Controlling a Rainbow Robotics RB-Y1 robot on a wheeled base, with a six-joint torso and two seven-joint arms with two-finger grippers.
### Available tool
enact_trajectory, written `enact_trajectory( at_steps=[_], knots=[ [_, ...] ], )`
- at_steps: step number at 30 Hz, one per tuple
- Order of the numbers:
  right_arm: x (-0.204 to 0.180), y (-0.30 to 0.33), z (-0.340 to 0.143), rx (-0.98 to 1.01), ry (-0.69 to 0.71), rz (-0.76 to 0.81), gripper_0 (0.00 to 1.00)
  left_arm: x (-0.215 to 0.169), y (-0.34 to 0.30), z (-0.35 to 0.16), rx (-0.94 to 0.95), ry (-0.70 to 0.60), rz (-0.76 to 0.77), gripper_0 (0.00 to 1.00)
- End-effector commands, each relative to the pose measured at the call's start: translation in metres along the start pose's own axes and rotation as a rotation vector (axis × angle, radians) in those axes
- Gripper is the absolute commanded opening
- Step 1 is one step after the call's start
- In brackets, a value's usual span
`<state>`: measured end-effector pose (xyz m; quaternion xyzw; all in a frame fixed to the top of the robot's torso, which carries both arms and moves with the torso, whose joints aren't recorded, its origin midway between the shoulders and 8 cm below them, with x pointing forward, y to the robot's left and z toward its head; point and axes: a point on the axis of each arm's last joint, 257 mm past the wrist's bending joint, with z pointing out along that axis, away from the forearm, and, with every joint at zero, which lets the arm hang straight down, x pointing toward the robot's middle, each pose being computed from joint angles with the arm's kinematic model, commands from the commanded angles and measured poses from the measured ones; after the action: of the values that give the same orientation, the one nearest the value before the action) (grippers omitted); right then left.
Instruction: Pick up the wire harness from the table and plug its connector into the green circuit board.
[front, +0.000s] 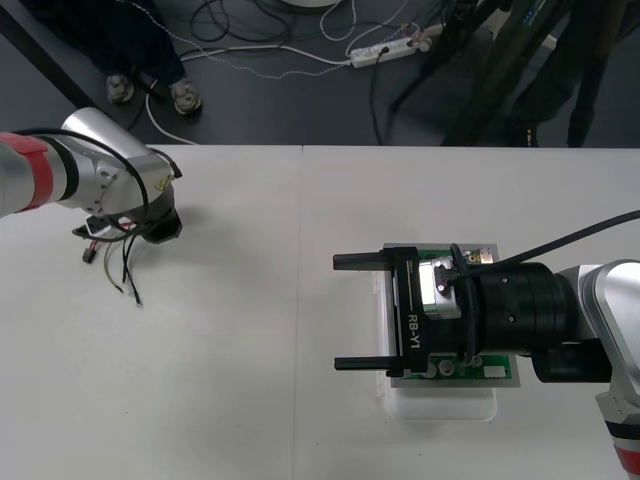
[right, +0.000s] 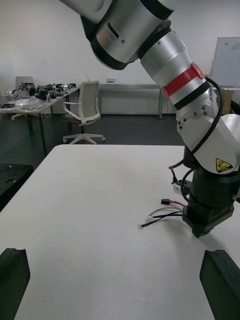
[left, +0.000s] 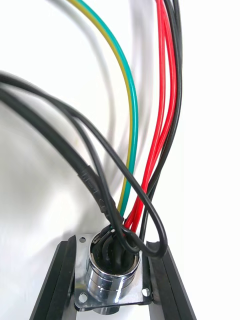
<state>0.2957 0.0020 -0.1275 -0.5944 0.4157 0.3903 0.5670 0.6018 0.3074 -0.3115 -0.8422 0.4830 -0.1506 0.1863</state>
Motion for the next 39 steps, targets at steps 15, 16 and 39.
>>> enact_trajectory(
  at_steps=[15,16,39],
  knots=[
    [-0.012,-0.008,0.002,0.003,-0.017,-0.040,1.00,0.014,-0.013,-0.071,-0.185,0.102,-0.127,0.00],
    [-0.013,-0.009,0.002,0.005,-0.018,-0.040,1.00,0.014,-0.013,-0.075,-0.194,0.107,-0.136,0.00],
    [-0.014,-0.011,0.002,0.003,-0.017,-0.035,1.00,0.028,-0.010,-0.165,-0.581,0.339,-0.592,0.00]
  ],
)
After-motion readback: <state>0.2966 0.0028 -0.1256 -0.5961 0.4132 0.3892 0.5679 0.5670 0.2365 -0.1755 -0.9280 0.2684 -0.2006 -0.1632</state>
